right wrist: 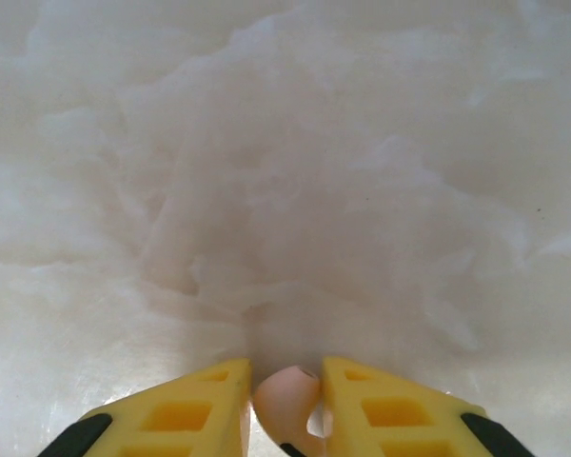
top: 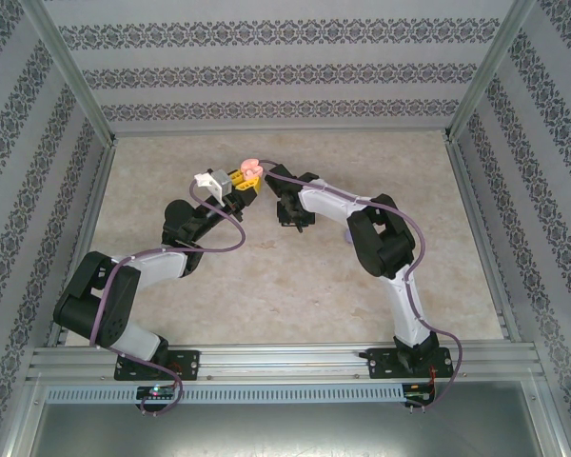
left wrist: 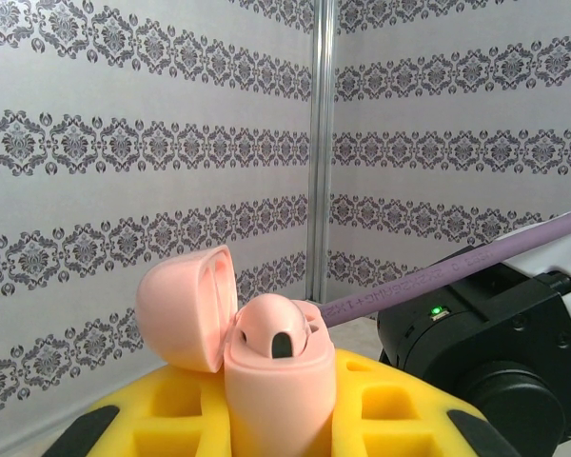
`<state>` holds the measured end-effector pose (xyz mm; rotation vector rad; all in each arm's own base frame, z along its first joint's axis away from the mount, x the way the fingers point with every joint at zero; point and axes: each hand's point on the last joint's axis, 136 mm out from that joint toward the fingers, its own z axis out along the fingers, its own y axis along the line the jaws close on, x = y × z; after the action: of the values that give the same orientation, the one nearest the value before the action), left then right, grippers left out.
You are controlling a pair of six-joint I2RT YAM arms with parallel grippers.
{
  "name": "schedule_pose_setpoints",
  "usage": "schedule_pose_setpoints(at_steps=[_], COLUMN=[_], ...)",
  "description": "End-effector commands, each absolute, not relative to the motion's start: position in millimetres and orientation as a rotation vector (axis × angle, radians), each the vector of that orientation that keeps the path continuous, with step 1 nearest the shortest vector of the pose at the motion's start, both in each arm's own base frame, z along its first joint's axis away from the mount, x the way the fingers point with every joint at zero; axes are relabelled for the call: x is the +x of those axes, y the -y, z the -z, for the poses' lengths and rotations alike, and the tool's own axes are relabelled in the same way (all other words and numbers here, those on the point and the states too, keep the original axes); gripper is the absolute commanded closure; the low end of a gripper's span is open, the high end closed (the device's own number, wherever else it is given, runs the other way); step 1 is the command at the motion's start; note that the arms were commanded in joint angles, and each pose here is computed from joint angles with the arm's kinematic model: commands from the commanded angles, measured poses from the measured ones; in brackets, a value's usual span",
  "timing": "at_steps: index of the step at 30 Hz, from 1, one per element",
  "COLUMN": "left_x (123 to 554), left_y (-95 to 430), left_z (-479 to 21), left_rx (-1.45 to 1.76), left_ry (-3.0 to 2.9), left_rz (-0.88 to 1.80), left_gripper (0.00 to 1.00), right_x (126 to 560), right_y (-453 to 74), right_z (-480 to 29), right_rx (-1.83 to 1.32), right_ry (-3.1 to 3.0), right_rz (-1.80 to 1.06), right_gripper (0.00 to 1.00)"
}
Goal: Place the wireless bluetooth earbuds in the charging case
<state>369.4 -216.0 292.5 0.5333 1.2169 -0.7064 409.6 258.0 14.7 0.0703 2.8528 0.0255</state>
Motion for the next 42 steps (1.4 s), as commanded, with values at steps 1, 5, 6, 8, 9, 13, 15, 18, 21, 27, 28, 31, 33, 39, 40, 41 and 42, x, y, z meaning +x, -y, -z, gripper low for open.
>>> schedule_pose_setpoints(at_steps=[1,5,6,8,9,13,15,18,21,27,28,31,33,39,40,41,42], left_x=[365,366,366,365,365,364,362,360,357,345,341,332,326,320,320,321,322], left_y=[212,213,214,214,215,215,216,217,218,228,231,240,247,261,263,265,266], left_z=[-302,-303,-303,-304,-304,-307,-309,-314,-317,-329,-331,-335,-337,-343,-345,-347,-348], left_rx=[0.534,0.538,0.539,0.543,0.544,0.55,0.557,0.568,0.585,0.688,0.714,0.789,0.836,0.91,0.913,0.916,0.915], left_ry=[-1.17,-1.171,-1.174,-1.172,-1.17,-1.165,-1.164,-1.156,-1.149,-1.097,-1.083,-1.052,-1.032,-1.009,-1.005,-1.0,-1.001], left_rz=[0.715,0.719,0.721,0.724,0.724,0.725,0.728,0.734,0.735,0.728,0.717,0.669,0.632,0.559,0.56,0.563,0.567], left_gripper=[1.0,1.0,1.0,1.0,1.0,1.0,1.0,1.0,1.0,1.0,1.0,1.0,1.0,1.0,1.0,1.0,1.0], right_x=[409,408,408,408,408,408,408,408,409,408,406,398,391,363,358,354,350], right_y=[-226,-223,-222,-221,-220,-216,-214,-213,-210,-210,-212,-214,-216,-226,-228,-230,-232], right_z=[5,4,4,-1,-4,-23,-35,-59,-89,-179,-199,-256,-291,-367,-375,-382,-387], right_rx=[0.095,0.093,0.094,0.099,0.101,0.119,0.134,0.147,0.156,0.151,0.143,0.12,0.098,0.023,0.015,0.009,0.005], right_ry=[-2.876,-2.871,-2.868,-2.856,-2.849,-2.795,-2.763,-2.705,-2.639,-2.439,-2.395,-2.259,-2.165,-1.935,-1.905,-1.879,-1.856], right_rz=[0.101,0.096,0.092,0.077,0.07,0.032,0.005,-0.041,-0.092,-0.273,-0.316,-0.443,-0.529,-0.751,-0.785,-0.817,-0.843], right_gripper=[0.77,0.81,0.83,0.84,0.84,0.84,0.84,0.84,0.84,0.84,0.84,0.84,0.83,0.82,0.82,0.82,0.82])
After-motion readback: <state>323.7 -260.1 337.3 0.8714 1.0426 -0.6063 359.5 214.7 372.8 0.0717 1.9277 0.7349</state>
